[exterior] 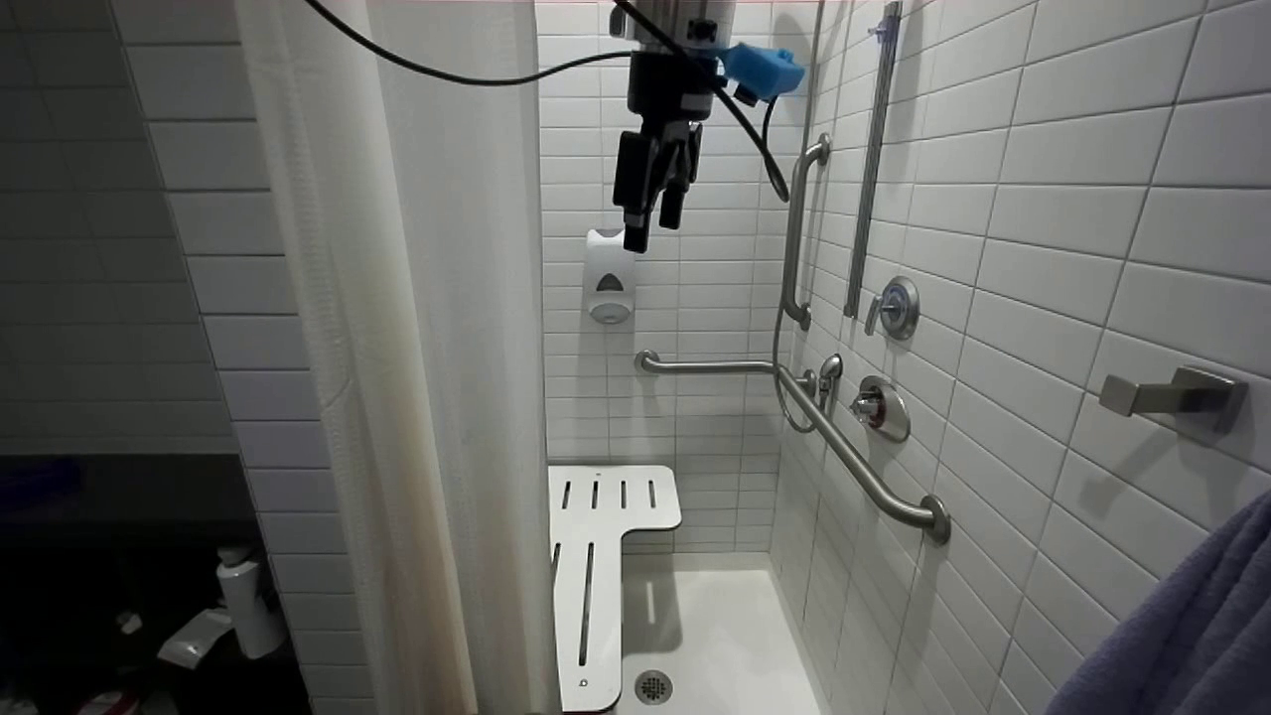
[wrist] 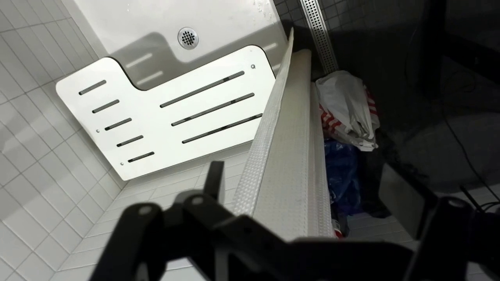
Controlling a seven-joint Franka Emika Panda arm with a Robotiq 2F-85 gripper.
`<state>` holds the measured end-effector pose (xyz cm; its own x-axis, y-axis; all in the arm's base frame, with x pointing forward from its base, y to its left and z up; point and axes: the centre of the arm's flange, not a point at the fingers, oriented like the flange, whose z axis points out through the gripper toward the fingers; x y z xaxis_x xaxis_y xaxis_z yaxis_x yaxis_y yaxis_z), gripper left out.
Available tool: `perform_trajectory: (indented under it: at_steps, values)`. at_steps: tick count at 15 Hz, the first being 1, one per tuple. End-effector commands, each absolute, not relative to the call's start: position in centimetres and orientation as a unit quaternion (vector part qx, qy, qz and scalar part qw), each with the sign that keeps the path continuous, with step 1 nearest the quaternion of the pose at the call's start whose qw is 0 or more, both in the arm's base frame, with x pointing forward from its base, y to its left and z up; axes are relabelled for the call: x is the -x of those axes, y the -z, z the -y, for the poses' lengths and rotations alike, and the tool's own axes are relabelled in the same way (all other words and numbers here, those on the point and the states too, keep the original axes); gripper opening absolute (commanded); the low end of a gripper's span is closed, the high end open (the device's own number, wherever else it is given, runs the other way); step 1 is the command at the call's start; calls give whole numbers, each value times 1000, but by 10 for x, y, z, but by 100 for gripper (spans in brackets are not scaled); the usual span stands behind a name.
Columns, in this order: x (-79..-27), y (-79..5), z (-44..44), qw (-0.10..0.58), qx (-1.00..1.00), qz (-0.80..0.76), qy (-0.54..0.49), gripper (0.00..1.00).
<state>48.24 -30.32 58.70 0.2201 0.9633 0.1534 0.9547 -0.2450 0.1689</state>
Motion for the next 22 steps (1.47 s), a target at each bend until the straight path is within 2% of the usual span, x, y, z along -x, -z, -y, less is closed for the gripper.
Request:
perform_trajectory:
  at_steps: [1, 9, 17, 22]
  values:
    - [-484, -589, 305, 21, -781, -613, -112, 100]
    - [-484, -589, 309, 22, -784, -611, -111, 100]
    - [-575, -664, 250, 46, -703, -706, -75, 100]
    - [-599, -689, 224, 57, -644, -760, -62, 100]
